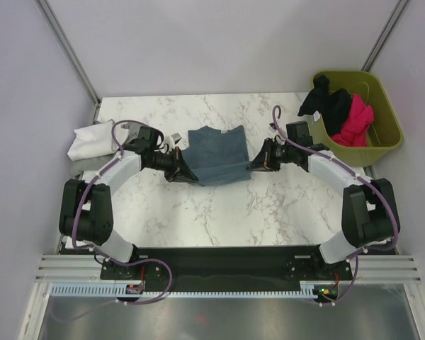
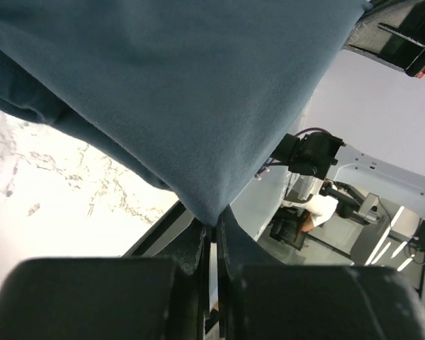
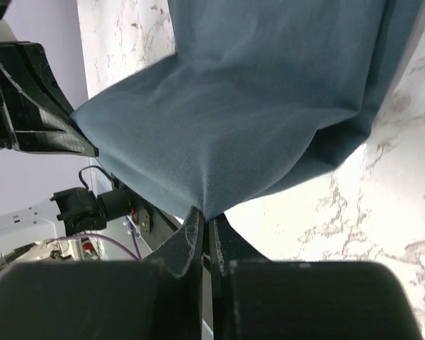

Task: Fold and stack the t-shirts
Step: Fold the tshirt

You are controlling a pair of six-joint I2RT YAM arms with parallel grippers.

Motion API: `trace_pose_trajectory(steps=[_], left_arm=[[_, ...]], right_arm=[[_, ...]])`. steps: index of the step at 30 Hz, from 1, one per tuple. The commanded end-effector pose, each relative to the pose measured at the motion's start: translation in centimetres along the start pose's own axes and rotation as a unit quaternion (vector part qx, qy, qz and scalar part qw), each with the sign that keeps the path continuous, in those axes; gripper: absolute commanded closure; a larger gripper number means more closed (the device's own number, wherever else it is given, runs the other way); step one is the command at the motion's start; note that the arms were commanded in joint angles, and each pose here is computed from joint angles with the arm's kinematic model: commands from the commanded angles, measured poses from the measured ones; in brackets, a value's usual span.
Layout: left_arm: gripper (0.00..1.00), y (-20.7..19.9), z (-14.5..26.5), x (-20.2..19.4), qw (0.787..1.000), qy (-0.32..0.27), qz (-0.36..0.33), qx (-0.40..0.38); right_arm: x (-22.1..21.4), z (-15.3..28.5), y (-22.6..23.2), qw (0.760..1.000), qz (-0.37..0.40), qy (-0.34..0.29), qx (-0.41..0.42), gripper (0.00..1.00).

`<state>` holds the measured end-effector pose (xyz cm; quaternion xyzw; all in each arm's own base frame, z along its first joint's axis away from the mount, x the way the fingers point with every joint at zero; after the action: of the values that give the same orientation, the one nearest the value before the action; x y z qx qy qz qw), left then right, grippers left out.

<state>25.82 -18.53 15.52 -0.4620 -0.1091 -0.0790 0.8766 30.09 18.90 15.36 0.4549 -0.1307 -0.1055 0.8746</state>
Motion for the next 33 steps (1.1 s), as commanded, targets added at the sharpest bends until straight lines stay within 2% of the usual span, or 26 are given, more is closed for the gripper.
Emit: trace_pose_trajectory(steps=[1,3,9,10,11,13,14,15,16,17,18,19,20,21,22,23,27,30,33], left_arm=[[0.98,0.1,0.5,3.0,1.0,-0.021,0.012,-0.004],[0.98,0.7,0.3,4.5,1.0,-0.025,0.019,-0.003],[0.98,0.9,0.6,11.8,0.998,-0.062,-0.021,-0.01],[0.98,1.2,0.5,13.6,0.997,-0.071,-0.031,-0.007],[0.98,1.6,0.3,14.2,0.997,-0.07,-0.031,-0.006],[0.98,1.8,0.4,16.4,0.995,-0.084,-0.05,-0.002],[0.98,3.8,-0.9,17.0,0.997,-0.075,-0.036,0.005],[0.98,4.7,-1.3,17.9,0.996,-0.078,-0.047,0.014],[0.98,4.8,-1.4,20.1,0.993,-0.093,-0.071,0.02],[0.98,7.1,-3.0,20.8,0.993,-0.087,-0.066,0.031],[0.96,8.2,-3.8,21.8,0.99,-0.094,-0.09,0.049],[0.73,7.8,-3.7,23.9,0.984,-0.115,-0.123,0.063],[0.61,9.1,-4.4,24.7,0.98,-0.118,-0.131,0.087],[0.55,9.4,-4.4,25.8,0.969,-0.13,-0.169,0.124],[0.5,8.2,-3.5,27.5,0.959,-0.152,-0.197,0.14],[0.48,7.2,-2.2,28.5,0.948,-0.172,-0.212,0.16],[0.45,2.9,2.4,29.7,0.923,-0.223,-0.243,0.201],[0.45,0.9,3.9,27.9,0.922,-0.219,-0.252,0.196],[0.47,0.5,2.9,25.2,0.938,-0.184,-0.246,0.162]], right_arm=[[3.1,-0.8,1.1,0.999,0.018,-0.033,0.013,1.0],[4.6,-0.9,2.5,0.998,0.032,-0.043,0.028,1.0],[9.9,-3.3,4.7,0.995,0.049,-0.065,0.058,1.0],[10.7,-4.7,3.9,0.996,0.038,-0.059,0.053,1.0],[12.2,-4.7,5.3,0.994,0.054,-0.072,0.064,1.0],[13.9,-6.8,4.0,0.995,0.051,-0.07,0.055,1.0],[15.7,-7.0,5.4,0.992,0.071,-0.085,0.067,1.0],[16.5,-8.9,3.5,0.994,0.058,-0.079,0.056,1.0],[17.4,-9.7,3.2,0.993,0.06,-0.084,0.056,1.0],[19.1,-10.0,4.5,0.989,0.079,-0.103,0.075,1.0],[19.6,-11.9,2.6,0.991,0.068,-0.098,0.064,0.9],[20.9,-12.1,3.3,0.988,0.079,-0.117,0.065,0.74],[21.4,-12.5,3.1,0.986,0.096,-0.119,0.065,0.46],[21.7,-12.9,2.8,0.985,0.106,-0.118,0.065,0.34],[22.4,-12.2,3.8,0.982,0.122,-0.129,0.072,0.29],[23.3,-11.3,3.6,0.98,0.125,-0.141,0.069,0.25],[24.1,-5.0,6.6,0.968,0.144,-0.191,0.075,0.24],[22.5,-2.6,5.5,0.971,0.13,-0.194,0.061,0.25],[21.2,-1.8,5.4,0.973,0.122,-0.186,0.062,0.25]])
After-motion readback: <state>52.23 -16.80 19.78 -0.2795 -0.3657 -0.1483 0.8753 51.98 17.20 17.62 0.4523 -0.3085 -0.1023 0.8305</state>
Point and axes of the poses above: each gripper's point midway between its finger pads, its own z axis back along the fingers, its own y axis along the line the jaws close on, x = y × z, the point moved 3 cm from there along z, back along the fingers, and after that the axes turned 12 degrees about -z, right-handed, at the moved point
